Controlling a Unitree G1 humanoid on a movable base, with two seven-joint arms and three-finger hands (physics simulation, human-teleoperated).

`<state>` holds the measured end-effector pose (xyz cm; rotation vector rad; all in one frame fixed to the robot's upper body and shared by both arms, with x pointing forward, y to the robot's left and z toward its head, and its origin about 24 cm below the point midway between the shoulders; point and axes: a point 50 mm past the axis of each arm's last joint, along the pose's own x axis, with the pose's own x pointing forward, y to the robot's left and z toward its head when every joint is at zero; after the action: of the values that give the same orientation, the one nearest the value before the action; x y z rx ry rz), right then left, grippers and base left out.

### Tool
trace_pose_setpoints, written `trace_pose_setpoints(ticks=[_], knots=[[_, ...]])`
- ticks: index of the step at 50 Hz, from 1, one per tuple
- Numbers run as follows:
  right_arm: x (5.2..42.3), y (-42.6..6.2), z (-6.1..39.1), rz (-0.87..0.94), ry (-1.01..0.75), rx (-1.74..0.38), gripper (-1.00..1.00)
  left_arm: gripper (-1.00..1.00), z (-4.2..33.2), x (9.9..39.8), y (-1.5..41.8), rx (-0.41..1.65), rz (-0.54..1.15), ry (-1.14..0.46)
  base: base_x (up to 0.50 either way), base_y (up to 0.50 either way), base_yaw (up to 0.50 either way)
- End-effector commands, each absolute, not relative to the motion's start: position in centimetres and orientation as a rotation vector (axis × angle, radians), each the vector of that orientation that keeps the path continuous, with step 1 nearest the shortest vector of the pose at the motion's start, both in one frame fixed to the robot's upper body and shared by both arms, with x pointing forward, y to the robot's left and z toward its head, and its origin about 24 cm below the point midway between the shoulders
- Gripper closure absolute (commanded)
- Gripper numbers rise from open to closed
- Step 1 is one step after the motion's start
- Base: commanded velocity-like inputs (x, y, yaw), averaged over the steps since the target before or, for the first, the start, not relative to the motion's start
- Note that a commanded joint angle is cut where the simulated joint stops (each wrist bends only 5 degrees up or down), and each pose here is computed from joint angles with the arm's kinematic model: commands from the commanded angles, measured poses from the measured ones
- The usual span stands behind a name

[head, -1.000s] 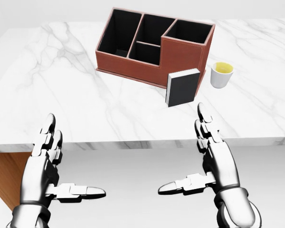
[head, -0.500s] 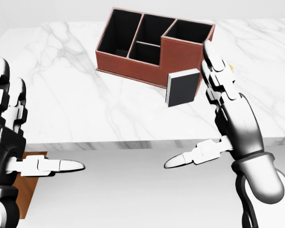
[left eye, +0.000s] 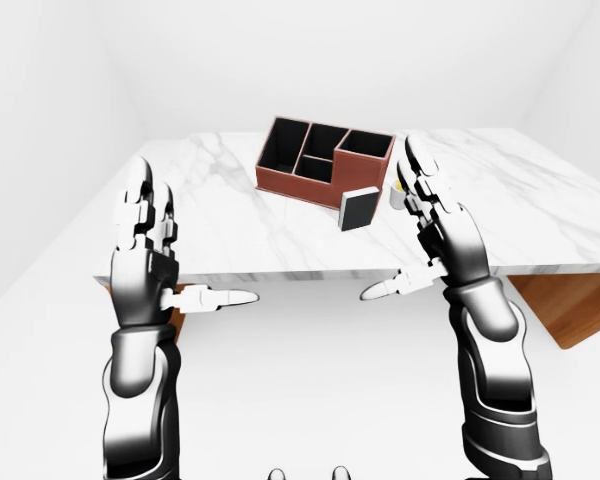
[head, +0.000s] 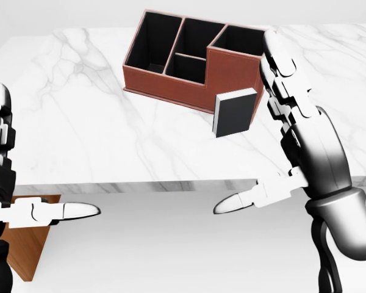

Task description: Pick up the book and place it in the right compartment of the caddy.

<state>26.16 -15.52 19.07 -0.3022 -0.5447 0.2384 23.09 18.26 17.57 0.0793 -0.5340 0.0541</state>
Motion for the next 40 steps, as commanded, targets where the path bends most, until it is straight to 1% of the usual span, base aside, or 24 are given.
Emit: trace_pose_setpoints(ticks=[1, 12, 18, 40], knots=[[26.24, -15.69, 18.85, 0.245, -0.532, -0.301, -1.0, -1.0, 17.89, 22.85, 18.23, 0.078, 0.061, -0.551, 0.0, 0.0, 0.0], [26.32, -15.81, 18.7, 0.237, -0.526, -0.29, -1.0, -1.0, 18.2, 22.45, 18.17, 0.084, 0.062, -0.568, 0.03, 0.0, 0.0], [26.11, -16.07, 19.24, 0.224, -0.552, -0.281, -1.0, -1.0, 18.35, 22.25, 18.09, 0.085, 0.058, -0.576, 0.2, 0.0, 0.0], [26.14, -15.92, 18.86, 0.227, -0.537, -0.275, -1.0, -1.0, 18.28, 22.21, 18.06, 0.09, 0.058, -0.573, 0.25, 0.0, 0.0]])
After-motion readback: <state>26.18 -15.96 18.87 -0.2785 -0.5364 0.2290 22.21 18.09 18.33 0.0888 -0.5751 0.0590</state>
